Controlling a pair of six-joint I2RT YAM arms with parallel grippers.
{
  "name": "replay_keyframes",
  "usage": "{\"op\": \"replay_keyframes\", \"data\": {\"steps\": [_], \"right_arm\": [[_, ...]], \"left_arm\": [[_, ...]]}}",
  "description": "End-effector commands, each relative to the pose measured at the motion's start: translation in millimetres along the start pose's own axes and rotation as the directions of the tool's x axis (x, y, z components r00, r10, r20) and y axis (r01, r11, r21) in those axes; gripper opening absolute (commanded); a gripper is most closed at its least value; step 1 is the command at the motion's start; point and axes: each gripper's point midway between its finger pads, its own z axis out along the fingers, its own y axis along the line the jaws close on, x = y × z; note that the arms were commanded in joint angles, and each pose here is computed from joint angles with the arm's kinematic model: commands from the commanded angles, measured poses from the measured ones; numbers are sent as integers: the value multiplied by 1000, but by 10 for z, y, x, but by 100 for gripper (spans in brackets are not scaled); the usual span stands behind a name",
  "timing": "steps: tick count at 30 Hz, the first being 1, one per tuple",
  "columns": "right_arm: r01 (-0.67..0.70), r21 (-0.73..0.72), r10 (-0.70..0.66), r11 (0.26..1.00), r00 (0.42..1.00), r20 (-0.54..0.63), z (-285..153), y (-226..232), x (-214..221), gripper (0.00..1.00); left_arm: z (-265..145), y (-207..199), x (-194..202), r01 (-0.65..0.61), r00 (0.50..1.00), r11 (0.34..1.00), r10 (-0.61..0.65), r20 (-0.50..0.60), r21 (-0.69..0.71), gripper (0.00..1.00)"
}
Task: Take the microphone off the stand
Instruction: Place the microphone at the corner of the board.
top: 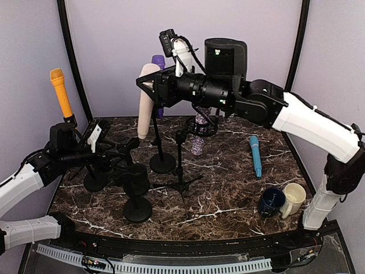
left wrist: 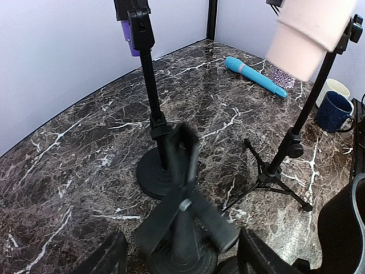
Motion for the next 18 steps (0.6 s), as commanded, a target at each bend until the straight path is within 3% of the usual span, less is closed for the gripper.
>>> {"op": "replay_keyframes", "data": {"steps": [1,6,11,18], "right_arm": [[-46,-83,54,996,994,94,-459,120,-332,24],[-92,-120,102,989,992,77,-917,115,-325,24],[-153,-110,159,982,986,44,-1362,31,-235,24],[-240,20,241,971,964,-116,-1913,-239,294,22]], "left_arm": [[-97,101,-31,2,1000,997,0,25,-81,79],[-162,125,-103,8,998,994,-2,59,-108,89],[-203,163,-150,6,997,991,5,78,-137,89],[-300,246,-175,-8,994,978,29,102,-208,89]]}}
